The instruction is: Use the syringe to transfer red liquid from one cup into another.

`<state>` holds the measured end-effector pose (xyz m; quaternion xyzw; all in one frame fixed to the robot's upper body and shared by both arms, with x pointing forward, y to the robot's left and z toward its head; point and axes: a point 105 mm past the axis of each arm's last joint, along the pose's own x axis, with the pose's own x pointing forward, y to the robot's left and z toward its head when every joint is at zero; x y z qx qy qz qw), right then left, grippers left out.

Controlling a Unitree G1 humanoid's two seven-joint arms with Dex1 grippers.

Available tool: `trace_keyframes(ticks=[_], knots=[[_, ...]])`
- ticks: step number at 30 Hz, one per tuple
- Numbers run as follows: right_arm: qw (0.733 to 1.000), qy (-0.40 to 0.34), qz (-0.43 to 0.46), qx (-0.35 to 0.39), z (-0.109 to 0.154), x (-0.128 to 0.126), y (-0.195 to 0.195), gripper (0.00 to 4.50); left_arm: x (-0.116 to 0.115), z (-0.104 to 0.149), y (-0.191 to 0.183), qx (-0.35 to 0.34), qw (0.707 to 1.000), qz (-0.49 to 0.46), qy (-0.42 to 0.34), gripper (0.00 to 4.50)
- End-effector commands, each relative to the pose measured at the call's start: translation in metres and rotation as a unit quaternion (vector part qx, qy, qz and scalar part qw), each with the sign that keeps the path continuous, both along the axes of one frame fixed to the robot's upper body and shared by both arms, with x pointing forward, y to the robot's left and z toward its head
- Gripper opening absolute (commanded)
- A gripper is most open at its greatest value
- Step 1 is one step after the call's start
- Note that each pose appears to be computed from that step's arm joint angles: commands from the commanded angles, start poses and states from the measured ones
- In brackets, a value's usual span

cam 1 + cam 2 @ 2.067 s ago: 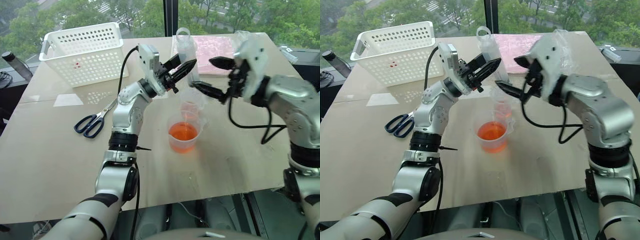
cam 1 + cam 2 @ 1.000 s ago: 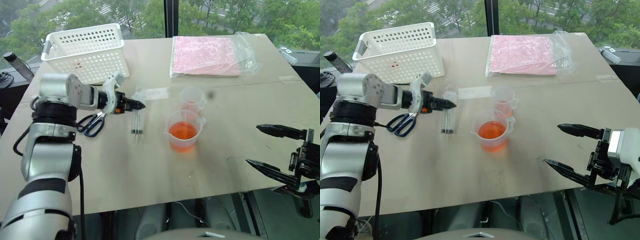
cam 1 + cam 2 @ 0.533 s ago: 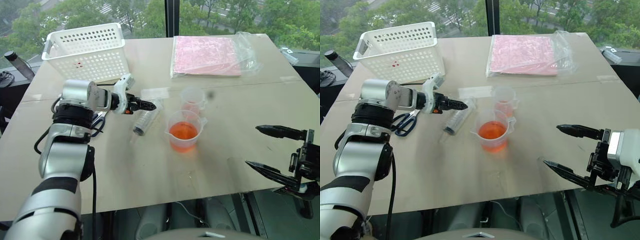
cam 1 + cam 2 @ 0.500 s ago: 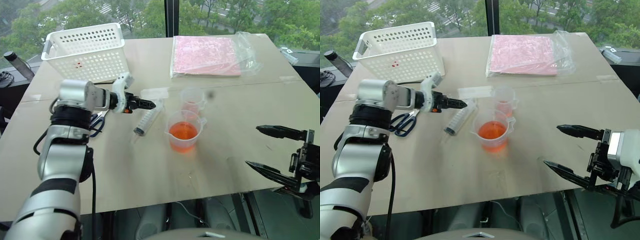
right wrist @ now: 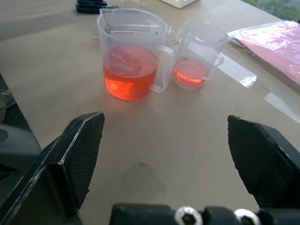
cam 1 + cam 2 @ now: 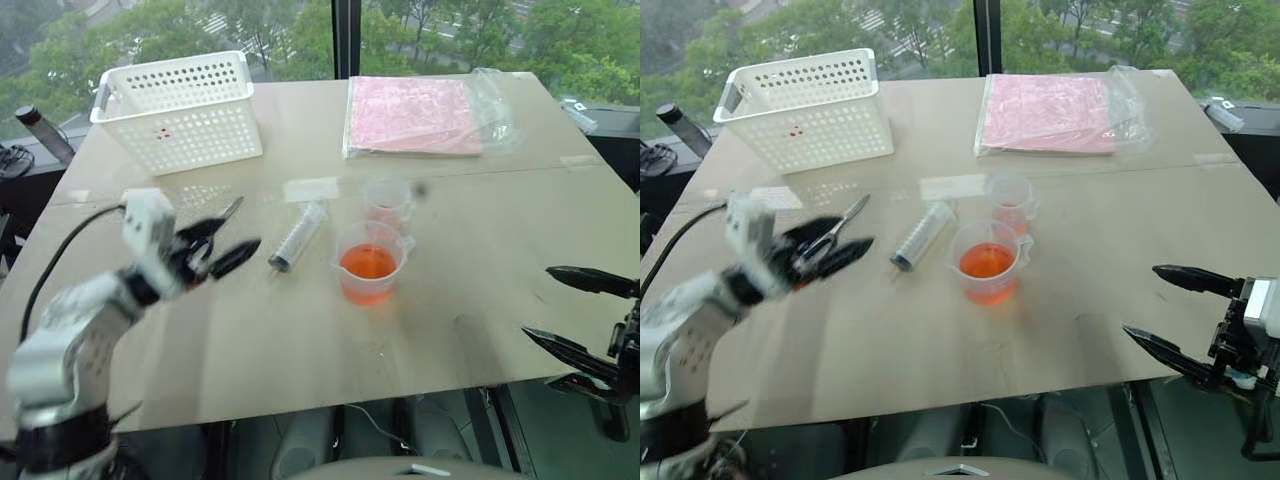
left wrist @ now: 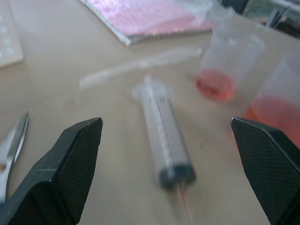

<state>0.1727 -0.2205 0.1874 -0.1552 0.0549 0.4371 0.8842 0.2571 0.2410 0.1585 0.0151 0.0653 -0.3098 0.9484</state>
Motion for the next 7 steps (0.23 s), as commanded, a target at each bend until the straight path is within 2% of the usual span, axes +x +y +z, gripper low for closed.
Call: trace_keyframes(ticks=[1, 7], knots=[[1.000, -0.005, -0.008, -0.016, -0.001, -0.005, -0.011, 4.50, -0.027, 0.000, 0.018, 0.020, 1.000, 0.011, -0.013, 4.45], [0.999, 0.015, -0.021, -0.031, -0.012, -0.011, -0.024, 4.50, -0.048, -0.021, 0.031, 0.016, 1.000, 0.019, 0.015, 4.45]])
